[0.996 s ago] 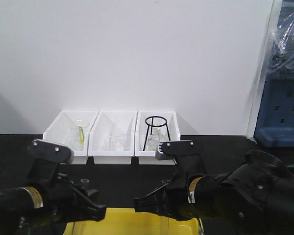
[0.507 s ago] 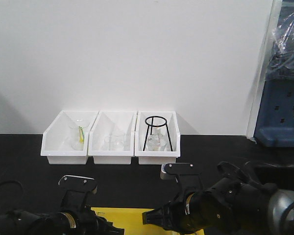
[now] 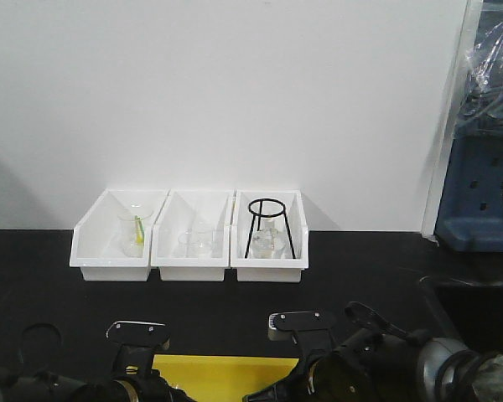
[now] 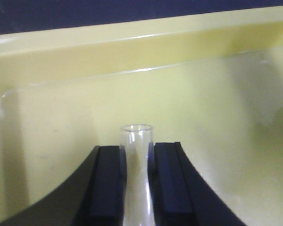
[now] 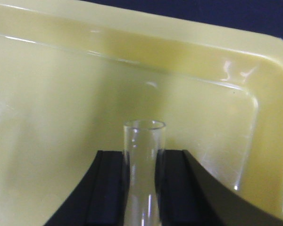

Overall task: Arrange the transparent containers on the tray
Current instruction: 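Set the tubes down in the yellow tray and open both grippers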

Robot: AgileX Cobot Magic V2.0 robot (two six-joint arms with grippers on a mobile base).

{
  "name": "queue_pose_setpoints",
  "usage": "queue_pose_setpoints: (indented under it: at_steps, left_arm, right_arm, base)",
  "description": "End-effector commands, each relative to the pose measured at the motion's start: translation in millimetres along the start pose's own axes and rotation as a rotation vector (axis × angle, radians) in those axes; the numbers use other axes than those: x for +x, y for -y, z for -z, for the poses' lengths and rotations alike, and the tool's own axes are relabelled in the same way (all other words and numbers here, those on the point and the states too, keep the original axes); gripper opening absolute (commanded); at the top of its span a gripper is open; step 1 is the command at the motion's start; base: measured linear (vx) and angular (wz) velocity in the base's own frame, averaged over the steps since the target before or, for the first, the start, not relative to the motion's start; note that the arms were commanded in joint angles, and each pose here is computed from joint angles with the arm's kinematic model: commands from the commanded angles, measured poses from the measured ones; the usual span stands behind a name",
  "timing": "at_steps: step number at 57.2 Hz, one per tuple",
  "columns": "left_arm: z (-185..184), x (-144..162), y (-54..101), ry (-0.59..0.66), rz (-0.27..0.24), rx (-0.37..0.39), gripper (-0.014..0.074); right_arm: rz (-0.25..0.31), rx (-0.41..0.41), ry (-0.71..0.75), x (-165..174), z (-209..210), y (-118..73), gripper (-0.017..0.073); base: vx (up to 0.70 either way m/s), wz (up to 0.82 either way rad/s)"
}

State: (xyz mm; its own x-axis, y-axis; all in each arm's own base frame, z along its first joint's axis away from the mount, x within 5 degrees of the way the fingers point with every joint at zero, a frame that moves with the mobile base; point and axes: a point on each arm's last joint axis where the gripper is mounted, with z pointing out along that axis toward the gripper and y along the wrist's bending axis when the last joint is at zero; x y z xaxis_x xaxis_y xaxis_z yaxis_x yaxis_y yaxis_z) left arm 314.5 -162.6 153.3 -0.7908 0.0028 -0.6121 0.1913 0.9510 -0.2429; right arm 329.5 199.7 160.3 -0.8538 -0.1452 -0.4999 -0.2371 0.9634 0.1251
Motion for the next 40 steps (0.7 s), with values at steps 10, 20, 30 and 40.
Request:
queue_pose_setpoints:
  at_steps: [10, 20, 30, 40]
  left_arm:
    - [15, -23, 8.8, 0.138, 0.011, 0.040, 0.0417]
    - [15, -25, 9.1, 0.157, 0.012, 0.043, 0.0491]
    - [37, -41, 8.0, 0.249, -0.003, 0.056, 0.0491]
    - [91, -69, 3.9, 0.433, -0.065, 0.064, 0.0461]
  right_arm:
    - [0.013, -0.055, 0.146, -23, 22, -6.2, 0.0373]
    - [0.012, -0.056, 0.147, -24, 23, -6.3, 0.0449]
    - [0.054, -0.062, 0.216, -33, 47, -7.0, 0.0403]
    - [0.160, -0.066, 0.421, -50, 117, -6.4, 0.0274]
  base:
    - [0.00, 0.00]
    - [0.00, 0.00]
    - [0.00, 0.00]
    - [0.00, 0.00]
